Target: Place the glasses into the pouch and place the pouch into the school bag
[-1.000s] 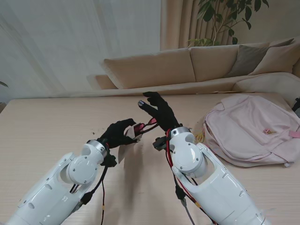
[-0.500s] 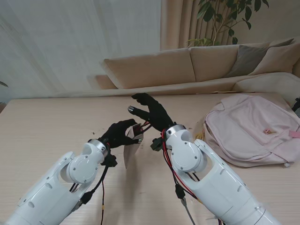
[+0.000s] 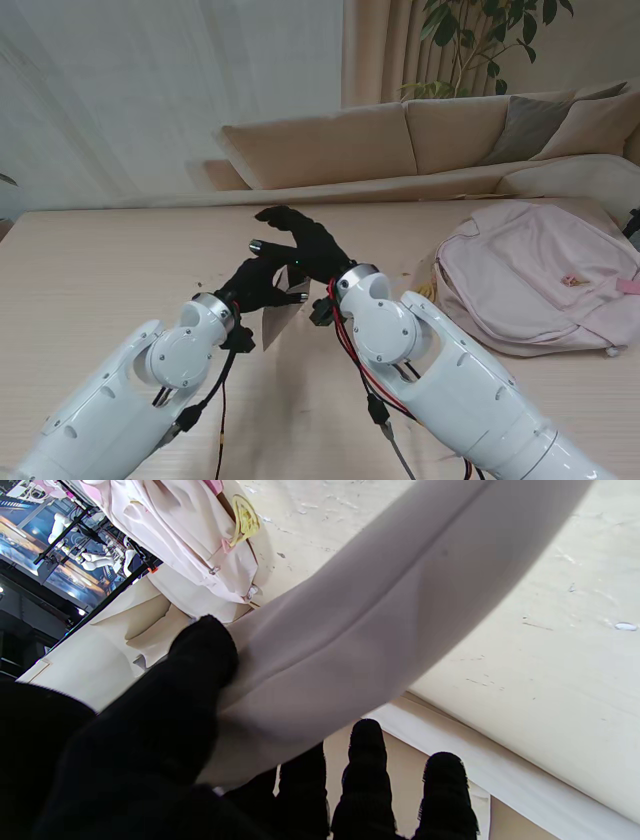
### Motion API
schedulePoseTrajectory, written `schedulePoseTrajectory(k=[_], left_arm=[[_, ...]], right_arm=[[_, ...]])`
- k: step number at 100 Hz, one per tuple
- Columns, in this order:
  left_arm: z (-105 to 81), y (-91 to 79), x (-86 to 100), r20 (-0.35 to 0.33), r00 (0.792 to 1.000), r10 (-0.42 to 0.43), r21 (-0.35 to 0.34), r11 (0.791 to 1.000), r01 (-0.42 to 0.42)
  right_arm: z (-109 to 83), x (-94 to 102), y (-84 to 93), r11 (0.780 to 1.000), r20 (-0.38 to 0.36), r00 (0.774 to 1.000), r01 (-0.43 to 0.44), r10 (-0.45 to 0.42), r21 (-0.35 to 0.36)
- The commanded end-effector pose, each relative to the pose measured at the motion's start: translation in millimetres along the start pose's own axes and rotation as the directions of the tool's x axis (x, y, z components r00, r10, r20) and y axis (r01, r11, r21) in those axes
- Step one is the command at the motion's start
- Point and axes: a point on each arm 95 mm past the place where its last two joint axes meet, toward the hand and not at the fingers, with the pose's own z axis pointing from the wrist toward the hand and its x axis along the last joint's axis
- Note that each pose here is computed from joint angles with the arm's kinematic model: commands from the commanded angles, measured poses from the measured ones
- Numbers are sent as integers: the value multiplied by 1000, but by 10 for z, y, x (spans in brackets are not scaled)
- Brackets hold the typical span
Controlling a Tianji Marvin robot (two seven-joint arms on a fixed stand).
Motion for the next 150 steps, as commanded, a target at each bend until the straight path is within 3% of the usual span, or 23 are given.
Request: schedulePoseTrajectory(k=[1,34,47,80,92,106,119,133,150], left_arm=[[24,-47,175,-49,999,-14,16,1000,15],[52,-16,208,-59,997,-43,22,999,45],[49,-9,207,-58,997,-44,23,999,45],[25,9,147,-36,998,-45,24,999,46],[18,11,133,-29,998,-48,27,998,49],[17,7,130,-28,999,-47,30,998,47],[11,-2,127,-23,999,-47,37,998,48],[6,-10,129,-18,999,-46,44,998,46],[-3,-20,132,-18,999,-47,49,998,47]], right_arm=[[-28,-85,-147,998,13,1000,0,-1,57],[-24,-114,-326,999,2,1000,-4,4,47],[-39,-115,-322,1000,-39,999,-4,5,26],[-196,-125,88,992,-100,995,-30,18,-119],[-322,-207,258,984,-119,993,-20,-1,-174],[-517,-340,346,983,-125,991,20,-43,-184],[-688,-468,324,978,-153,976,125,-152,-169],[-842,-539,203,976,-168,966,175,-196,-130],[-895,-578,72,971,-173,958,211,-227,-109]])
